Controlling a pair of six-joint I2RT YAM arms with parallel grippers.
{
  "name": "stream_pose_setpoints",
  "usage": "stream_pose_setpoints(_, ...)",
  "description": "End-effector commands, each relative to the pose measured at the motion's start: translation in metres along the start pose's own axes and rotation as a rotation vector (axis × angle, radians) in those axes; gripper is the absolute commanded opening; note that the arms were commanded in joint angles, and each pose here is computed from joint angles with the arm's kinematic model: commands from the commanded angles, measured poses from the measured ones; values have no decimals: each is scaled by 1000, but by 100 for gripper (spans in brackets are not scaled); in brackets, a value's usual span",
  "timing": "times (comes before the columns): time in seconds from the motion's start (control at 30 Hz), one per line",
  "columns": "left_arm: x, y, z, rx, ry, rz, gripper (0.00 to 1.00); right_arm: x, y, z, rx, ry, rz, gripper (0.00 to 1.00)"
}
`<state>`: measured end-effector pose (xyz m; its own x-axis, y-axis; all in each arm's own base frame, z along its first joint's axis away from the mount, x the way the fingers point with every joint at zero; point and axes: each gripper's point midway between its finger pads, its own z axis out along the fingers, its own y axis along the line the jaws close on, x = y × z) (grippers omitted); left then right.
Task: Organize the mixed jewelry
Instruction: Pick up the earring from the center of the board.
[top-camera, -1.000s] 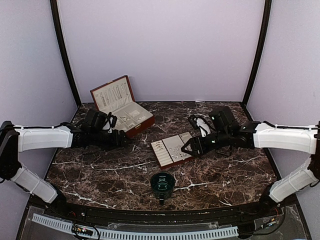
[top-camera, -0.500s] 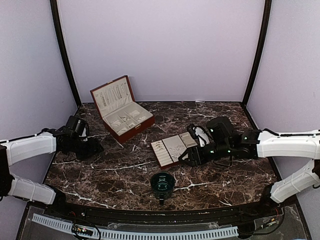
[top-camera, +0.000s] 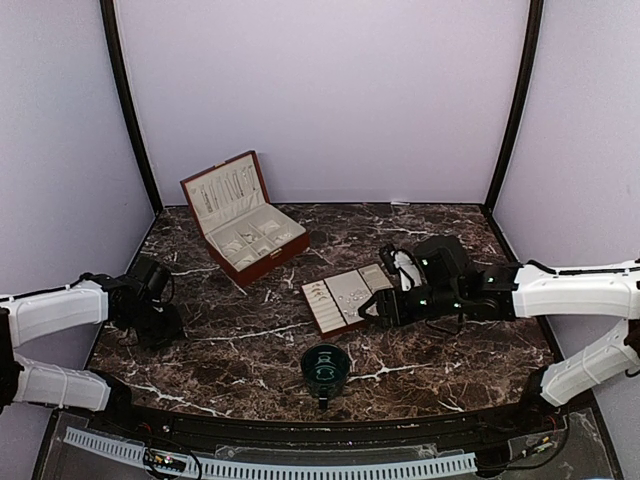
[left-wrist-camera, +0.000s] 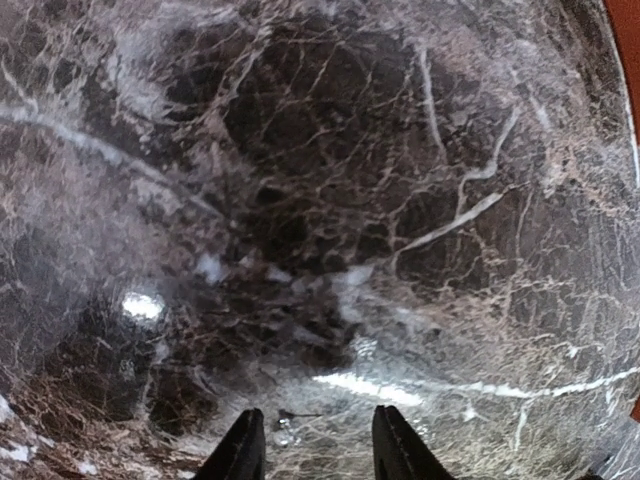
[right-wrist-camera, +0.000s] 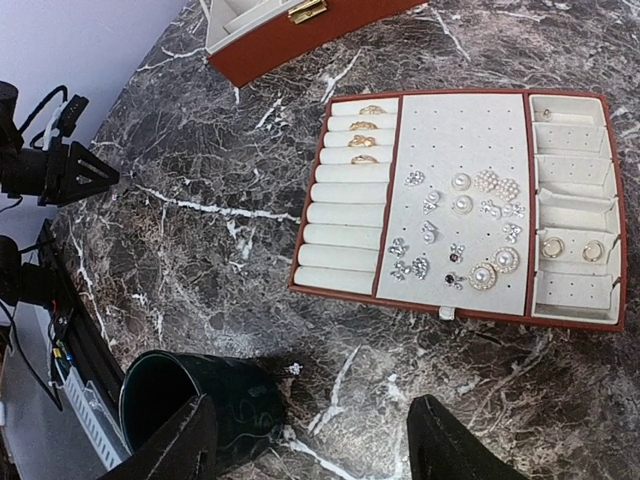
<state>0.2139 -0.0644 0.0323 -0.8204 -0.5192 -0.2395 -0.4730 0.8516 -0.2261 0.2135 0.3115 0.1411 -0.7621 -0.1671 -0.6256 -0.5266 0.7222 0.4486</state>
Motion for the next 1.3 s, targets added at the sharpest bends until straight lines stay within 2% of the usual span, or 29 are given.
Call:
stream_pose_setpoints(0.0,13,16,4,-58,40,-46,34,-1,-3,5,8,-23,10,66)
stream_pose_setpoints(0.37,15,18,7,-78,62,-49,18,0,-6,10,22,-20,15,66)
stream_pose_setpoints(0.5,17,20,8,-86,68,-44,16,-1,-6,10,24,-22,19,65)
stream_pose_setpoints(0.67,18,19,8,-76,74,-45,5,-1,-8,10,30,-24,22,65)
stream_pose_setpoints(0.8,17,17,7,-70,70,-41,0,-4,-7,8,34,-40,27,66)
stream_pose_setpoints(0.97,12,13,1,-53,50,-31,0,-11,-15,2,65,-67,46,66)
stream_pose_setpoints(1.17,-1,3,-9,-18,2,-7,0,-27,-59,-4,193,-90,109,68)
stream_pose_setpoints(1.27,-5,-1,-13,-13,-7,4,0,-29,-90,-1,265,-65,144,64)
